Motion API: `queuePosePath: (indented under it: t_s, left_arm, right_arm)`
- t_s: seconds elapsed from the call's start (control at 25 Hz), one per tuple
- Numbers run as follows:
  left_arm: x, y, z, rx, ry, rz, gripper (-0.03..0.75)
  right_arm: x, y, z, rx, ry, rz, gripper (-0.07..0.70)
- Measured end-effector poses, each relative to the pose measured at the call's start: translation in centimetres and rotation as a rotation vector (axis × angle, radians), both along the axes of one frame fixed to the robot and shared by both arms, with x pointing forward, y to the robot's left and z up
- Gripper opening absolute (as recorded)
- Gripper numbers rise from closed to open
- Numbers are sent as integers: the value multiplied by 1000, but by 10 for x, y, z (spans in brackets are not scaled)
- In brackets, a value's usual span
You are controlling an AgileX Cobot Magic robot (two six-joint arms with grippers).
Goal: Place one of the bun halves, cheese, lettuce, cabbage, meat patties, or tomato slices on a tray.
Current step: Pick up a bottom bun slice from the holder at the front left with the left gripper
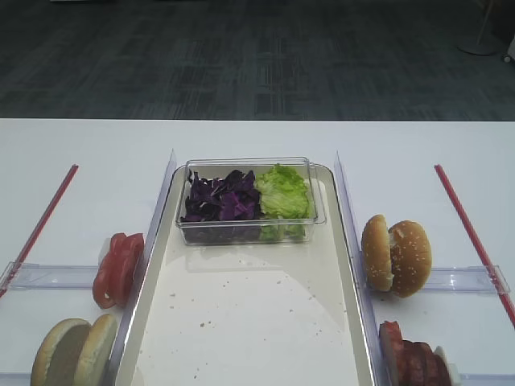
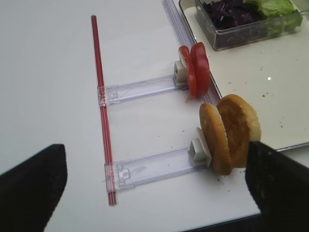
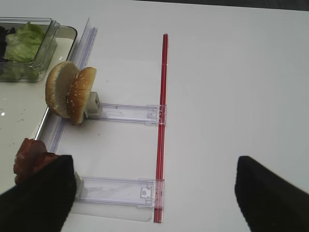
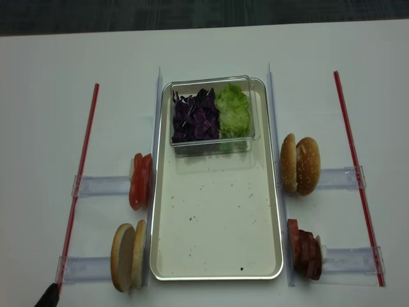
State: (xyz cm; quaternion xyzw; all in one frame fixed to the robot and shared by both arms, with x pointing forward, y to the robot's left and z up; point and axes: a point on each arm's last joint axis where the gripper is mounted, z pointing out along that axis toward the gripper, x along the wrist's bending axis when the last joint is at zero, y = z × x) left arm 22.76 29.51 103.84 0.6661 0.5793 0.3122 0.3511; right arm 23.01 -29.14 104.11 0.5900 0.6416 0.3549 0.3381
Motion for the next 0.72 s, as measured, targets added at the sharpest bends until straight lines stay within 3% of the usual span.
queuePosePath:
  t_s: [0.72]
  left_arm:
    - [0, 0, 0, 0, 0, 0, 692]
  right_arm:
    - [0, 0, 0, 0, 0, 0, 678]
